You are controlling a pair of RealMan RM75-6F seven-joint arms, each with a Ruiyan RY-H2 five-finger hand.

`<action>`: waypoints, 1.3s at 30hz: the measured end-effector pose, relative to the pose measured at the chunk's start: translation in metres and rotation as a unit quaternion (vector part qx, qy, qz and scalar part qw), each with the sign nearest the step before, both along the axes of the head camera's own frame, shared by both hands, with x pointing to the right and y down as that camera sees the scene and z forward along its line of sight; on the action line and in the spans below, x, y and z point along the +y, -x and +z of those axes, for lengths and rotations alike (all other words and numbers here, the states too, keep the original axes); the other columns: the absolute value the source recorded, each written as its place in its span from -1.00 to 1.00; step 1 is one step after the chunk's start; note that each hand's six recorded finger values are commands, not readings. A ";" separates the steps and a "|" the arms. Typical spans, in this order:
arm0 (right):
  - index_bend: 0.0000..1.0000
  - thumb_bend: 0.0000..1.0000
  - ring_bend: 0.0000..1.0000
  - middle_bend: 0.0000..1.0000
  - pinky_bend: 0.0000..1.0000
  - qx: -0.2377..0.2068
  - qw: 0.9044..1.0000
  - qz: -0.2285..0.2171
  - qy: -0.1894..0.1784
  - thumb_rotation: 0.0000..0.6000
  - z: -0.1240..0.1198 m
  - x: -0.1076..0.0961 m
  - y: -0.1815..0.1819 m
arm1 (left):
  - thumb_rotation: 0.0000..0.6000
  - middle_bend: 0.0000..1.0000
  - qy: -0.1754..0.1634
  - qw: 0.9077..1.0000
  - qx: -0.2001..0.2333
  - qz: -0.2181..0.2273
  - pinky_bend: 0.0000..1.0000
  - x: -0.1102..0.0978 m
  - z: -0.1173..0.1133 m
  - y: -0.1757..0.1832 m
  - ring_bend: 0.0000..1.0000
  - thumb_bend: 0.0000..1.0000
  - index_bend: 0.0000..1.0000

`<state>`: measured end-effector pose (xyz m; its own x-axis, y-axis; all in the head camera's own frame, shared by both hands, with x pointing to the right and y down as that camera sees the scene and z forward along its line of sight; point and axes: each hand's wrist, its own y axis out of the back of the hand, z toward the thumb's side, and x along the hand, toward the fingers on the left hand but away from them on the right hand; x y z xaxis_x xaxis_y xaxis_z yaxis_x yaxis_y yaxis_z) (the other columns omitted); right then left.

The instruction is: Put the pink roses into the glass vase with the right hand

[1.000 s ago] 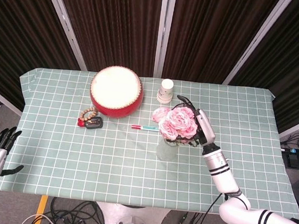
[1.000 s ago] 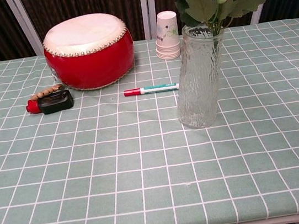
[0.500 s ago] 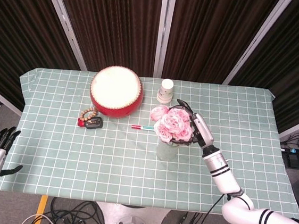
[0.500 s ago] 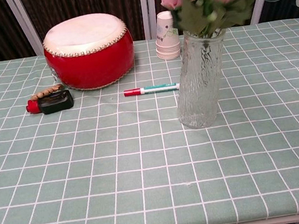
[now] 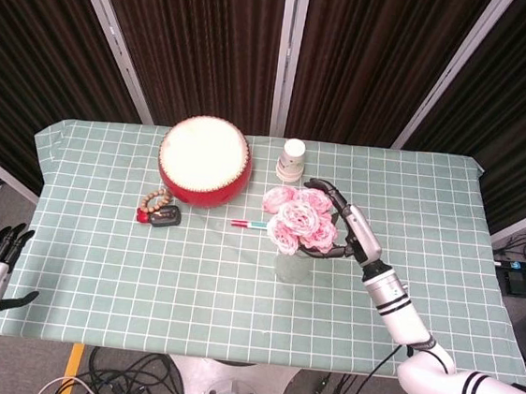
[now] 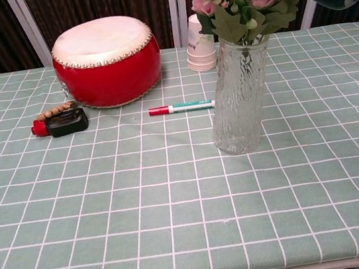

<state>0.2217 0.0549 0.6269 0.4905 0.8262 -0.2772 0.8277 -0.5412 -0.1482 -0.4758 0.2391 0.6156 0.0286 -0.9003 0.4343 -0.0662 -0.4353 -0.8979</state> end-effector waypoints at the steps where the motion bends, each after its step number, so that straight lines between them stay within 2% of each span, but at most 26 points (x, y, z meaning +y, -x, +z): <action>1: -0.96 -1.00 -1.00 -0.87 -1.00 0.003 1.000 0.002 -0.004 1.00 -0.001 0.001 -0.003 | 1.00 -1.00 0.000 1.000 0.000 0.000 -0.67 0.000 0.000 0.000 -1.00 -1.00 -0.85; 5: -1.00 -1.00 -1.00 -0.92 -1.00 0.029 0.999 0.007 -0.017 1.00 -0.004 0.005 -0.022 | 1.00 -1.00 -0.002 1.000 0.001 0.001 -0.67 0.000 -0.001 -0.001 -1.00 -1.00 -0.85; 11: -1.00 -1.00 -1.00 -0.95 -1.00 0.097 0.995 0.005 -0.033 1.00 -0.006 0.018 -0.060 | 1.00 -1.00 -0.001 1.000 0.001 0.006 -0.67 -0.001 0.000 -0.004 -1.00 -1.00 -0.85; 14: -1.00 -1.00 -1.00 -0.94 -1.00 0.137 0.990 0.002 -0.045 1.00 -0.006 0.024 -0.076 | 1.00 -1.00 -0.001 1.000 0.000 0.008 -0.67 -0.001 0.000 -0.006 -1.00 -1.00 -0.85; 17: -1.00 -1.00 -1.00 -0.94 -1.00 0.195 0.978 -0.005 -0.066 1.00 -0.005 0.032 -0.093 | 1.00 -1.00 -0.002 1.000 0.001 0.010 -0.67 -0.002 0.000 -0.008 -1.00 -1.00 -0.85; 20: -1.00 -0.93 -1.00 -0.96 -1.00 0.271 0.958 -0.013 -0.092 1.00 -0.003 0.044 -0.113 | 1.00 -1.00 -0.003 1.000 0.002 0.013 -0.67 -0.003 -0.001 -0.010 -1.00 -1.00 -0.85; 23: -1.00 -0.86 -1.00 -0.98 -1.00 0.357 0.927 -0.018 -0.114 1.00 -0.001 0.061 -0.135 | 1.00 -1.00 -0.003 1.000 0.004 0.014 -0.67 -0.003 0.000 -0.014 -1.00 -1.00 -0.85; 26: -1.00 -0.83 -1.00 -1.00 -1.00 0.446 0.885 -0.022 -0.136 1.00 -0.002 0.080 -0.158 | 1.00 -1.00 -0.003 1.000 0.005 0.017 -0.67 -0.004 0.000 -0.017 -1.00 -1.00 -0.85; 27: -1.00 -0.83 -1.00 -1.00 -1.00 0.480 0.865 -0.023 -0.143 1.00 -0.003 0.089 -0.167 | 1.00 -1.00 -0.004 1.000 0.006 0.019 -0.67 -0.004 0.000 -0.018 -1.00 -1.00 -0.85; 30: -1.00 -0.83 -1.00 -1.00 -1.00 0.553 0.820 -0.022 -0.149 1.00 -0.010 0.119 -0.192 | 1.00 -1.00 -0.005 1.000 0.009 0.021 -0.67 -0.005 0.000 -0.022 -1.00 -1.00 -0.85; 31: -1.00 -0.83 -1.00 -1.00 -1.00 0.568 0.810 -0.020 -0.147 1.00 -0.012 0.130 -0.199 | 1.00 -1.00 -0.005 1.000 0.010 0.022 -0.67 -0.005 0.001 -0.024 -1.00 -1.00 -0.85; 33: -1.00 -0.83 -1.00 -1.00 -1.00 0.590 0.795 -0.018 -0.141 1.00 -0.017 0.150 -0.210 | 1.00 -1.00 -0.006 1.000 0.012 0.023 -0.67 -0.006 0.001 -0.026 -1.00 -1.00 -0.85; 36: -1.00 -0.83 -1.00 -1.00 -1.00 0.607 0.782 -0.019 -0.140 1.00 -0.020 0.164 -0.216 | 1.00 -1.00 -0.007 1.000 0.016 0.026 -0.67 -0.006 -0.001 -0.030 -1.00 -1.00 -0.85; 39: -1.00 -0.83 -1.00 -1.00 -1.00 0.613 0.778 -0.022 -0.137 1.00 -0.021 0.179 -0.220 | 1.00 -1.00 -0.008 0.999 0.018 0.027 -0.68 -0.006 -0.001 -0.031 -1.00 -1.00 -0.85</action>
<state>0.4415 0.2337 0.6060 0.0257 0.9268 -0.3747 -0.0443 -0.3734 -0.9266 -0.4450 0.2334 0.6142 0.0933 -0.9040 0.4171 -0.0752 -0.4242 -0.9025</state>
